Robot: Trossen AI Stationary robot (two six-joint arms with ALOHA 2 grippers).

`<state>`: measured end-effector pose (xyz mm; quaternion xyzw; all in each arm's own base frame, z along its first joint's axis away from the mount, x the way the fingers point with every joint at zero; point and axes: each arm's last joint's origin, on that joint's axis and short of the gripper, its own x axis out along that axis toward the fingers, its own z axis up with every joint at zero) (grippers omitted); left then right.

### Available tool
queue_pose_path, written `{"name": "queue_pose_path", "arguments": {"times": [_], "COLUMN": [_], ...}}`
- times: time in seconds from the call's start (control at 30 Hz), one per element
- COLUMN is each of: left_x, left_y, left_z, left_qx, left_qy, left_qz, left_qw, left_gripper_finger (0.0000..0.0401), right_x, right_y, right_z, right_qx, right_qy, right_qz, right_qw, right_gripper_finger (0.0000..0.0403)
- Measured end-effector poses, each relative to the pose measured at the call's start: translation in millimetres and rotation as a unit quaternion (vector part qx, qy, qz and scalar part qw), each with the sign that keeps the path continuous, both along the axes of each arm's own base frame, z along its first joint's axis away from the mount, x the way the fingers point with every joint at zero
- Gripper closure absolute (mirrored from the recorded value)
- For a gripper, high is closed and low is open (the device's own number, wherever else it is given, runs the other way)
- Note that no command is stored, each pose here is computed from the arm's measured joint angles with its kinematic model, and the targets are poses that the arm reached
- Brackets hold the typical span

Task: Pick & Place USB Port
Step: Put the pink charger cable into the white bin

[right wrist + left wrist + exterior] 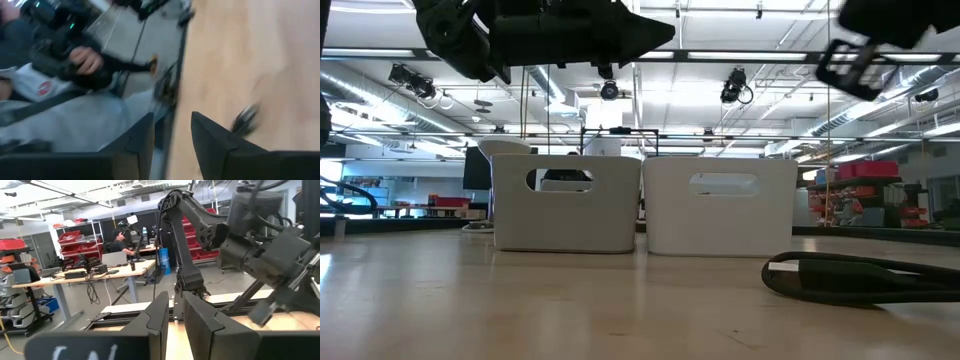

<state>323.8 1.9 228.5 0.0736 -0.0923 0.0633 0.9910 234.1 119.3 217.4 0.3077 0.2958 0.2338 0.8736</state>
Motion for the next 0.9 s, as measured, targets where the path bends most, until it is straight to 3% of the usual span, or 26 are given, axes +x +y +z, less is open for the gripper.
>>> {"name": "queue_pose_path", "arguments": {"times": [0.17,0.37,0.53,0.9], "left_x": [0,0,0,0], "left_y": [0,0,0,0], "left_z": [0,0,0,0], "left_qx": [0.0,0.0,0.0,-0.001], "left_qy": [0.0,0.0,0.0,0.001], "left_qz": [-0.001,-0.001,-0.001,-0.001], "left_qw": [1.0,1.0,1.0,1.0], "left_gripper_finger": [0.0341,0.0341,0.0341,0.0341], "right_x": [-16,-38,-53,-69], "right_y": [24,46,57,63], "right_z": [-3,-12,-19,-45], "right_qx": [0.064,0.104,0.106,0.051], "right_qy": [0.084,0.202,0.268,0.369], "right_qz": [0.027,0.017,-0.02,-0.095], "right_qw": [0.994,0.974,0.957,0.923], "right_gripper_finger": [0.0275,0.0275,0.0276,0.0276]}}
